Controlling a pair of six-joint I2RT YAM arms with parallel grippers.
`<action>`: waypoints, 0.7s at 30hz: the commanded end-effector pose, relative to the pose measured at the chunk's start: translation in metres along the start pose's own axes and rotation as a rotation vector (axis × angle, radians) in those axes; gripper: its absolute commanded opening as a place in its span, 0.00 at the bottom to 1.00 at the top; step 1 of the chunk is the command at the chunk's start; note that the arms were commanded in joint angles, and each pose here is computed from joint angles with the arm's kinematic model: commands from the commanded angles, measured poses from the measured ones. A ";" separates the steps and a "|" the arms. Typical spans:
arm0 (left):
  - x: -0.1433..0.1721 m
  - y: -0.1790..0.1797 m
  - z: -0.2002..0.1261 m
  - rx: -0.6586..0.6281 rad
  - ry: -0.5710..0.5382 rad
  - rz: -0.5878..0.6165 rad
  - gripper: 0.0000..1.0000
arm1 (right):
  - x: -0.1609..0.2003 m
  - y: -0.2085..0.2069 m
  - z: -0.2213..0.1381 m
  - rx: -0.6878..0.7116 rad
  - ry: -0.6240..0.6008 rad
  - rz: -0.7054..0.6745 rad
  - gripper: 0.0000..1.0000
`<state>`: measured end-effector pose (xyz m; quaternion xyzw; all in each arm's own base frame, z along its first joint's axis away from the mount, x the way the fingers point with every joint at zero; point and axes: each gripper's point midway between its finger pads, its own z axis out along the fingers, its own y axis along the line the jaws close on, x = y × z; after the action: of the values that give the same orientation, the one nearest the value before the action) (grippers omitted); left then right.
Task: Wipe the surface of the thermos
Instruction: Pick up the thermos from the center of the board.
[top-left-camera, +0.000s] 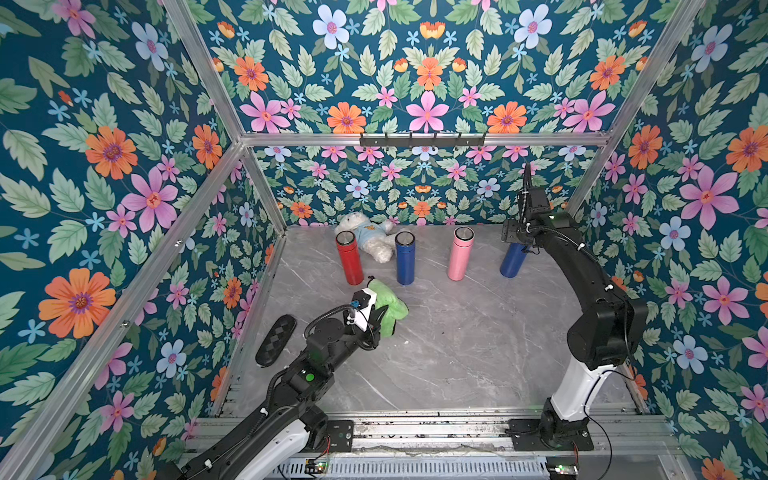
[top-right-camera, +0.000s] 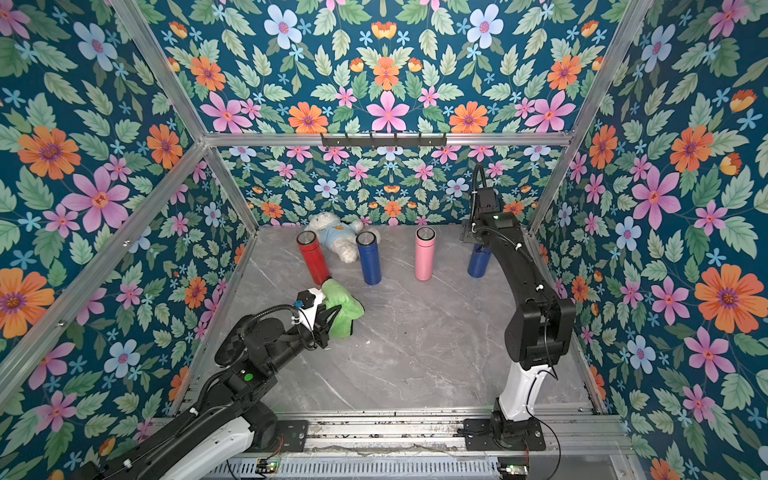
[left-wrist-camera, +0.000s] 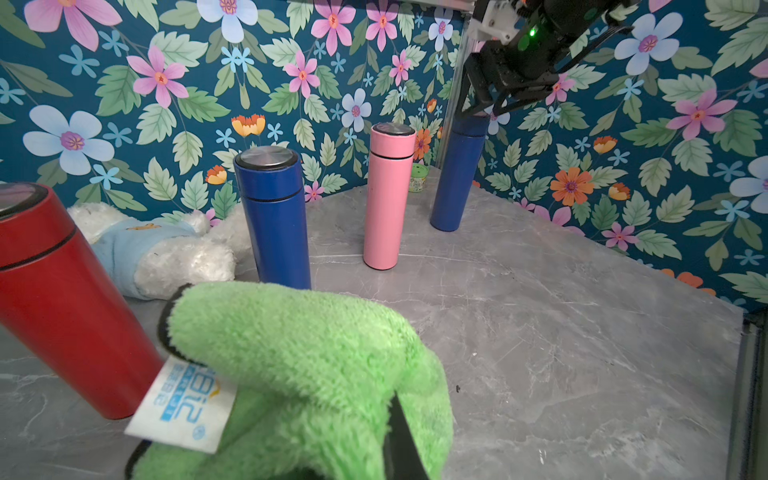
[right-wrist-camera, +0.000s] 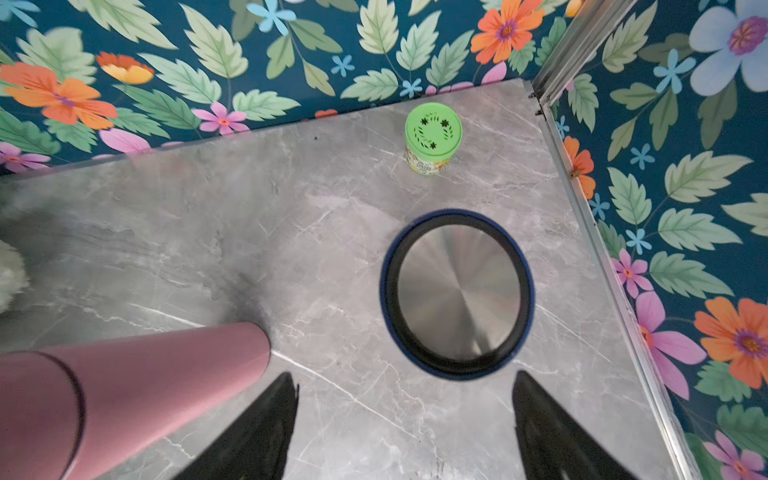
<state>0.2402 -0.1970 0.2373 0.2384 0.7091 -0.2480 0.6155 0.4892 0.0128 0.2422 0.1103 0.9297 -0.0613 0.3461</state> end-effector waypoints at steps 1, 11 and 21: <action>-0.002 0.000 -0.002 -0.002 0.000 0.009 0.00 | 0.008 -0.003 0.003 0.002 0.042 -0.019 0.82; 0.002 0.001 0.001 -0.003 0.020 0.001 0.00 | 0.008 -0.019 0.021 0.007 0.060 -0.002 0.82; 0.002 0.001 0.006 -0.003 0.035 0.006 0.00 | 0.001 -0.012 0.051 -0.092 0.071 0.002 0.81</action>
<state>0.2438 -0.1991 0.2274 0.2424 0.7266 -0.2401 0.5964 0.5081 -0.0149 0.2007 0.1131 0.9447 -0.0332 0.3061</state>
